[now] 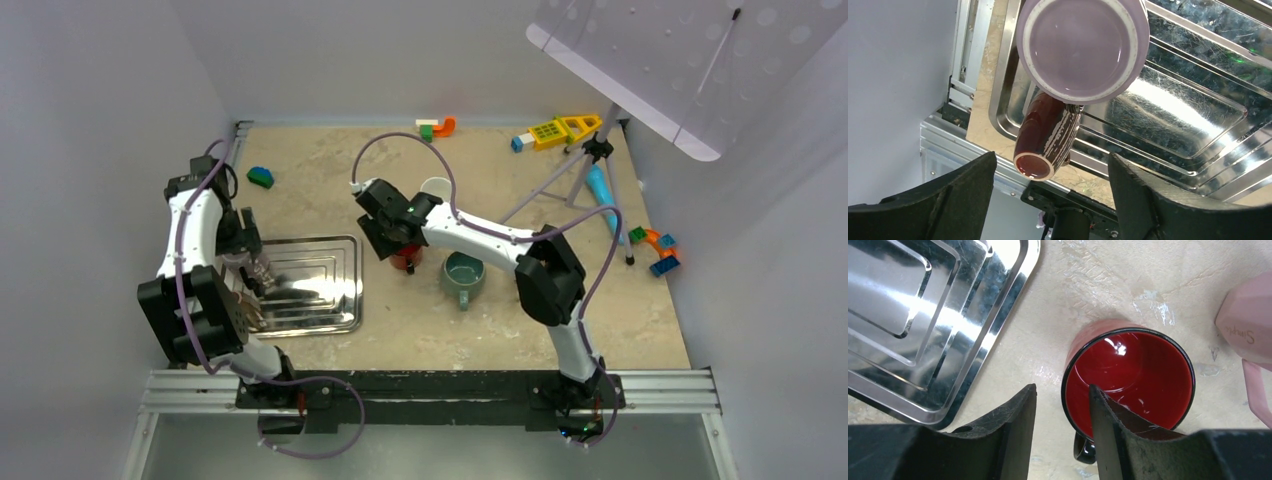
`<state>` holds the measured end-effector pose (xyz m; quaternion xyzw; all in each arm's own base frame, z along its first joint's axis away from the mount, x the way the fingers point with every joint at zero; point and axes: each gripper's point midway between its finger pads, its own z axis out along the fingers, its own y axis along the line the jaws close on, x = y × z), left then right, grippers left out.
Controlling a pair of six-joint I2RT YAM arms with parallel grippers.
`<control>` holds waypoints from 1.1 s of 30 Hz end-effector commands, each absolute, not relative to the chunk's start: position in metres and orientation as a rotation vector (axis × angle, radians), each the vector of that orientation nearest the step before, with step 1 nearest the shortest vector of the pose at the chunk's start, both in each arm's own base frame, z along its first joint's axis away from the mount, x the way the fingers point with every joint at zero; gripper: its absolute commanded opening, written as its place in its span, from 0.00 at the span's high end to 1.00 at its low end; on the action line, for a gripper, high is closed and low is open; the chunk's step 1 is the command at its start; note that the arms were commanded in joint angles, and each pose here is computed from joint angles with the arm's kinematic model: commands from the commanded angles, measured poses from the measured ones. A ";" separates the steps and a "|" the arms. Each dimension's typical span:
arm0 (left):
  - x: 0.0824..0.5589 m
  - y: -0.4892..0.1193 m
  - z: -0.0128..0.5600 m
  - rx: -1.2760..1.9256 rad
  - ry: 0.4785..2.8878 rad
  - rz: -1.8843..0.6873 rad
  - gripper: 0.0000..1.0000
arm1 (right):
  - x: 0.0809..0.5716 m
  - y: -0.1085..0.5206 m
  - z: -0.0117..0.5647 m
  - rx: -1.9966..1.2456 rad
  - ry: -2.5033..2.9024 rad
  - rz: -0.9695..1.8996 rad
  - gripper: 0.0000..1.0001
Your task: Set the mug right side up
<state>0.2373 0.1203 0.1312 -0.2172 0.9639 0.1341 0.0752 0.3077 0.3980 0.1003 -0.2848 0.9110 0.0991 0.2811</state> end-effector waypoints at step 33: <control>0.271 0.151 0.060 -0.764 2.882 0.299 0.90 | 0.294 0.374 0.154 -0.731 2.361 0.288 0.53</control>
